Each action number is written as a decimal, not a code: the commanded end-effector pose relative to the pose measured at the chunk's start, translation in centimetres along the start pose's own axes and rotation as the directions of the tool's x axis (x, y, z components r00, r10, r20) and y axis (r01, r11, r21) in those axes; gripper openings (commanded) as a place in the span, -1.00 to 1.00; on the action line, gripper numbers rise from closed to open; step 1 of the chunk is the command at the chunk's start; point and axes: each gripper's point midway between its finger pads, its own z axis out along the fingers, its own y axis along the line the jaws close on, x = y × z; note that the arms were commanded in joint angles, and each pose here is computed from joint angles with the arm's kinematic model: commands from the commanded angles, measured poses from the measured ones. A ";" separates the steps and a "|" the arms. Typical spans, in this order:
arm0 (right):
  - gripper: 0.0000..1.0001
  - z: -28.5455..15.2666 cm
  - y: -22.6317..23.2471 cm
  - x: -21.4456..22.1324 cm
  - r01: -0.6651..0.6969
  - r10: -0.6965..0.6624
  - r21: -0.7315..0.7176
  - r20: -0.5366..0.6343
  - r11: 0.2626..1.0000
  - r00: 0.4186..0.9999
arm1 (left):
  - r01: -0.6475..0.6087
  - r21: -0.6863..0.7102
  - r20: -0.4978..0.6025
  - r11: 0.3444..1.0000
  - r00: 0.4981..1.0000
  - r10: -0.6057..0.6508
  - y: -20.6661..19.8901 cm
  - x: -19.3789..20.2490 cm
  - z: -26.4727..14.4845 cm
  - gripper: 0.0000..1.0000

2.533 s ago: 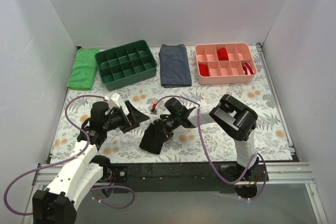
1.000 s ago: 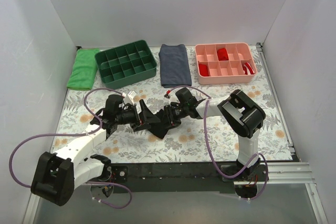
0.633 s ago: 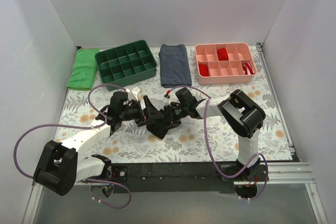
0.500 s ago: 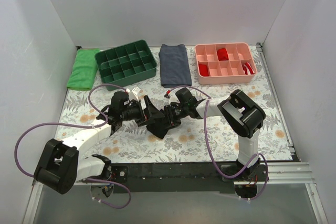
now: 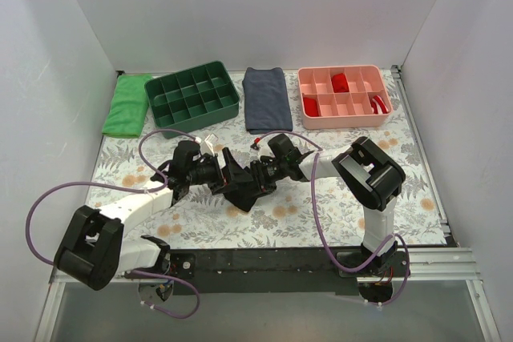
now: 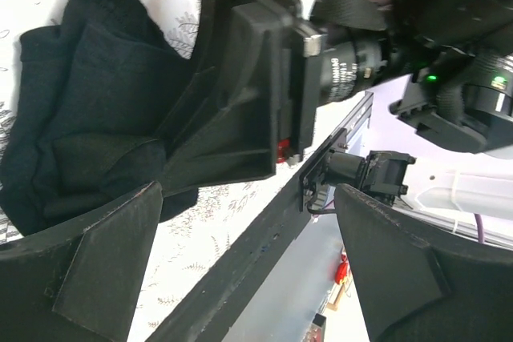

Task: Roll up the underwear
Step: Roll the underwear to the center of the board.

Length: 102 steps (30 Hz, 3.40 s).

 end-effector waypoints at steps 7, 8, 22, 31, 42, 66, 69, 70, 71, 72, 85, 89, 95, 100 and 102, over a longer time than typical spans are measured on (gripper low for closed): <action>-0.79 0.1 -1.3 0.1 -0.008 0.008 0.040 0.007 0.999 1.000 | -0.022 -0.081 0.047 0.996 0.999 0.026 2.5 -0.4 0.9 0.78; -0.79 0.1 -1.2 0.2 -0.010 0.010 0.034 0.002 0.999 1.000 | -0.023 -0.082 0.056 0.996 0.998 0.028 2.6 -0.6 1.0 0.78; -0.30 -0.5 -0.1 0.2 0.031 -0.030 -0.013 0.038 0.999 0.999 | -0.001 -0.122 0.060 0.993 0.998 0.009 5.1 0.0 2.0 0.75; 0.01 -2.3 0.1 -0.8 0.104 -0.114 0.085 0.130 0.991 0.985 | 0.022 -0.141 0.066 0.990 0.998 -0.013 6.1 0.4 2.1 0.73; 0.01 -6.7 -1.1 -0.7 0.111 -0.237 0.359 0.331 0.927 0.913 | 0.020 -0.144 0.059 0.989 0.998 -0.011 6.0 0.1 2.5 0.72; 0.06 -4.6 5.7 1.3 0.705 -0.865 0.687 -0.234 0.175 0.444 | 0.129 -0.284 0.016 0.950 0.991 -0.129 7.9 0.6 2.7 0.77; 0.06 -3.8 5.7 1.5 0.732 -0.869 0.665 -0.269 0.145 0.416 | 0.135 -0.290 0.005 0.947 0.990 -0.139 8.2 0.9 2.8 0.78; 0.07 -3.4 5.3 1.6 0.741 -0.865 0.657 -0.285 0.138 0.414 | 0.136 -0.293 0.004 0.947 0.990 -0.141 8.3 0.9 2.8 0.79; 0.07 -3.3 5.2 1.6 0.746 -0.863 0.653 -0.296 0.131 0.410 | 0.134 -0.295 0.001 0.946 0.990 -0.140 8.4 1.0 2.8 0.79; 0.08 -3.1 5.0 1.6 0.751 -0.861 0.650 -0.309 0.120 0.405 | 0.135 -0.295 -0.002 0.946 0.990 -0.142 8.5 1.0 2.9 0.79; 0.08 -0.9 5.3 1.0 0.783 -0.866 0.619 -0.356 0.064 0.352 | 0.127 -0.281 -0.018 0.951 0.990 -0.138 8.2 0.9 3.3 0.79; 0.08 -0.2 4.8 1.2 0.791 -0.856 0.608 -0.372 0.068 0.359 | 0.121 -0.271 -0.025 0.955 0.991 -0.133 7.9 0.9 3.3 0.79; 0.08 0.3 2.0 1.5 0.773 -0.809 0.634 -0.435 0.036 0.395 | 0.117 -0.263 -0.033 0.958 0.991 -0.130 7.7 0.9 3.3 0.79; 0.04 0.3 0.0 2.3 0.765 -0.771 0.642 -0.461 0.052 0.440 | 0.115 -0.259 -0.033 0.959 0.991 -0.127 7.6 0.9 3.3 0.79; -0.01 0.2 -0.3 2.7 0.755 -0.763 0.651 -0.449 0.077 0.465 | 0.118 -0.258 -0.031 0.959 0.991 -0.130 7.5 0.8 3.4 0.79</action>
